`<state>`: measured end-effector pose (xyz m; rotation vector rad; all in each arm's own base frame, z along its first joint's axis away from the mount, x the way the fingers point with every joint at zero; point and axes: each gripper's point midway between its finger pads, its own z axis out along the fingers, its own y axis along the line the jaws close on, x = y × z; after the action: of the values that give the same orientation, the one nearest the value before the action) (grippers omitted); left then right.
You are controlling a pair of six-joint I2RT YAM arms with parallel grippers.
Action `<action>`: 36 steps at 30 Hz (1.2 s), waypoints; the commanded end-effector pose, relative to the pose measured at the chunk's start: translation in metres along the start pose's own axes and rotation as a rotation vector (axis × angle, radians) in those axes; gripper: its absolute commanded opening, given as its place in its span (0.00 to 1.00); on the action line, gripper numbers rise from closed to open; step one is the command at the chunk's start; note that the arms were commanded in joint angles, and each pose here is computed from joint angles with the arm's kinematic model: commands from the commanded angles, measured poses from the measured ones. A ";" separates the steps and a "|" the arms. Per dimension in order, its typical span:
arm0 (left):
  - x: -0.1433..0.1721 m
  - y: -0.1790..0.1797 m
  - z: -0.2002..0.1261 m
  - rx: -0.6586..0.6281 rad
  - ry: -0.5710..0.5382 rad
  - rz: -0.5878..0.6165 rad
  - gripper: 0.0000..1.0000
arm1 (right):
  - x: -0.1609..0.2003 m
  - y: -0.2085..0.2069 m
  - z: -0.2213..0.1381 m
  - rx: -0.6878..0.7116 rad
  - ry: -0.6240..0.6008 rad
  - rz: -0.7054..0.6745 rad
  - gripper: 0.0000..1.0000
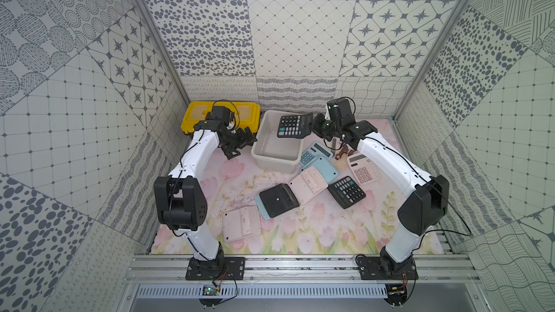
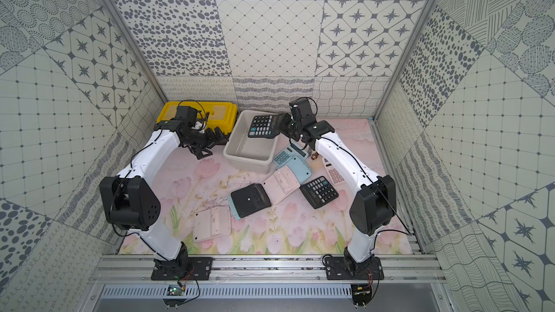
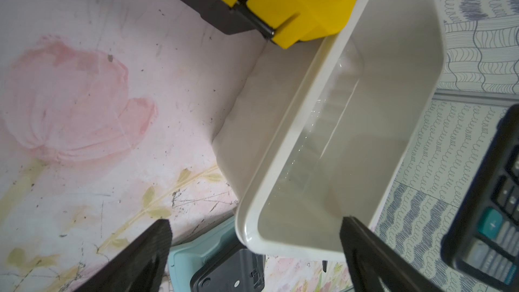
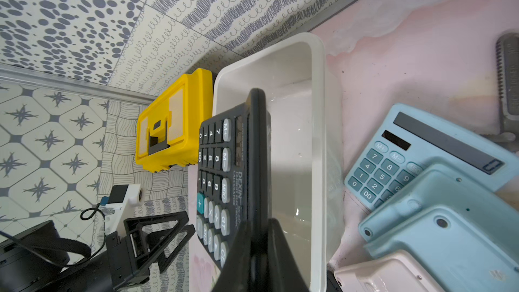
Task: Put the calculator in the storage box
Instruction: Adjust the storage box at the center of the board.
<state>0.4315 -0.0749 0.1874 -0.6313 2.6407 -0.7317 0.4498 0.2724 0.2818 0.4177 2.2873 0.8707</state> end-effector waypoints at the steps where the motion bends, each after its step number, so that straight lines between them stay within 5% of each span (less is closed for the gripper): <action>1: -0.014 -0.021 0.010 0.118 0.008 0.077 0.98 | -0.015 0.010 0.009 0.032 -0.057 0.003 0.00; 22: 0.074 -0.058 0.021 0.222 0.174 0.144 0.99 | -0.007 -0.020 0.108 0.246 0.073 -0.151 0.00; 36: 0.101 -0.003 -0.001 0.057 0.071 0.059 1.00 | 0.013 -0.020 0.170 0.161 0.101 -0.193 0.00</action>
<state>0.3524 -0.1407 0.1660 -0.4530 2.7251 -0.9175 0.5416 0.3256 0.1507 0.2645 2.5404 0.5570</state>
